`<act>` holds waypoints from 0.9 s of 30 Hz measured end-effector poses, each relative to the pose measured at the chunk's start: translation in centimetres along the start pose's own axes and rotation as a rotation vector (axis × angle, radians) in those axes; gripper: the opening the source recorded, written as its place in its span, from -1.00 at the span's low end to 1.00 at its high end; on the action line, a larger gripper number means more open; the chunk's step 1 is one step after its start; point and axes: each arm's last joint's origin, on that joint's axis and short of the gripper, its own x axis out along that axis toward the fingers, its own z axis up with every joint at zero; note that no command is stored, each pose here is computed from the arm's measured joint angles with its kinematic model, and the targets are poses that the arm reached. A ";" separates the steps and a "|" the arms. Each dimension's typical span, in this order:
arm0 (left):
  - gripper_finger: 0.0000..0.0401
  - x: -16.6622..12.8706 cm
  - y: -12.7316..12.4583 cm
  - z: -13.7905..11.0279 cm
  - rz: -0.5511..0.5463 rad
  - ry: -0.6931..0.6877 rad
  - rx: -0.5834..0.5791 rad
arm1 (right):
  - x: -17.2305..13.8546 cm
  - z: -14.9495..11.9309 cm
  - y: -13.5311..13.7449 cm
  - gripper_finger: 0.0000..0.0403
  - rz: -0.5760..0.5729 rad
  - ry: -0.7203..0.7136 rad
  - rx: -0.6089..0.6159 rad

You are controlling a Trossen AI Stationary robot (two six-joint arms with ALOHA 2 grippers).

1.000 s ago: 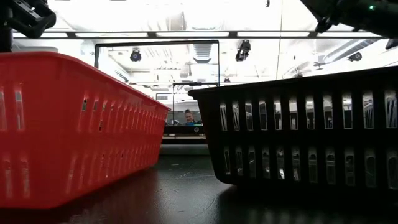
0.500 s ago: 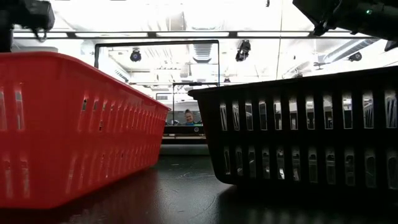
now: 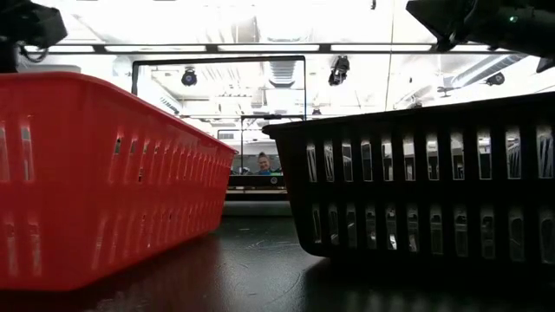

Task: Stack baskets on shelf by color
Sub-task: Put the top left red bin on the shelf

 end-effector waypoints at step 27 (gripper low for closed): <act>-1.00 -1.9 -1.8 2.6 0.084 -1.467 1.326 | 0.0 -0.7 0.1 -0.96 -0.013 0.076 -0.150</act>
